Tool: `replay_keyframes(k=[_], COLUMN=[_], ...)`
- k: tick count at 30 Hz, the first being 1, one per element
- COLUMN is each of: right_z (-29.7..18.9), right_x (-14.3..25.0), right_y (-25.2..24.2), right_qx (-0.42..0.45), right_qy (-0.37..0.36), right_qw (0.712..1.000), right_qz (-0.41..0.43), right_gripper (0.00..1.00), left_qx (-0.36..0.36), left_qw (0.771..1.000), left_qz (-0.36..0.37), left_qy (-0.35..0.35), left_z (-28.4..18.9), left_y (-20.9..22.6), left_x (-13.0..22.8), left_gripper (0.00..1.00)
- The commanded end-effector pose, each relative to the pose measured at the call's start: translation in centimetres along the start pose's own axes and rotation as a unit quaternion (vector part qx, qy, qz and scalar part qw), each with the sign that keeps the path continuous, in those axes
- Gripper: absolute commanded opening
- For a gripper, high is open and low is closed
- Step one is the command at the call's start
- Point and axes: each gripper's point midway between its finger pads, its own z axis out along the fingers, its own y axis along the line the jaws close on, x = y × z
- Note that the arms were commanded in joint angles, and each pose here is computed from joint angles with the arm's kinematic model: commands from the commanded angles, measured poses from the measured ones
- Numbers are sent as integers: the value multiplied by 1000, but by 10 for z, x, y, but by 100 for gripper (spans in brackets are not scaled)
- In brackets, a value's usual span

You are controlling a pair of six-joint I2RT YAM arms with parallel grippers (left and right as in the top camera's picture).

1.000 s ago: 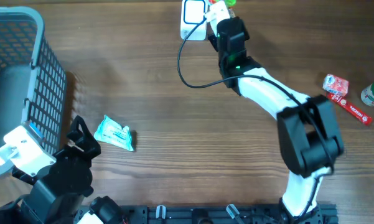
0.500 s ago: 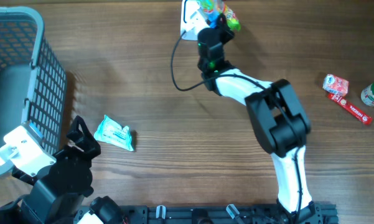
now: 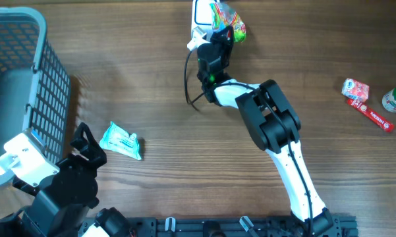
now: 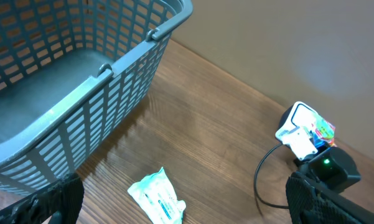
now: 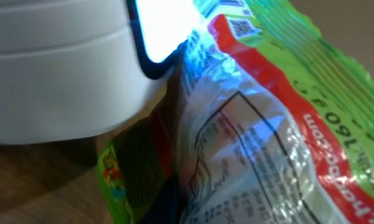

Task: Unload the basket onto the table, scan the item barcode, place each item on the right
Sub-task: 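Hold the green bag in front of the white scanner, then carry the green bag right and drop it at the table edge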

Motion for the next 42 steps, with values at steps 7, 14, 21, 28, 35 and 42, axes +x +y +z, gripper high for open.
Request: replay_keyframes(k=[7,14,21,28,35,42], right_z=[-15,17,52,59,45,52], right_x=[11,104,213,313,411,399], right_y=[-83,-154,-124,-59,-30,-60], right_qx=[58,93,60,12,-5,77], right_qy=[61,186,342,440,531,527], right_qw=[995,972,933,890,835,828], right_qz=[54,113,97,115,142,177], right_gripper=[4,4,4,4,4,100], left_qx=[-1,-1,-1,-1,-1,-1], left_qw=[1000,1000,1000,1000,1000,1000], left_qz=[-1,-1,-1,-1,-1,-1], left_qy=[0,0,0,0,0,0], left_z=[2,2,2,2,2,2], left_y=[-2,-2,-2,-2,-2,-2], left_x=[1,1,1,1,1,1], left_gripper=[100,100,100,100,100,100])
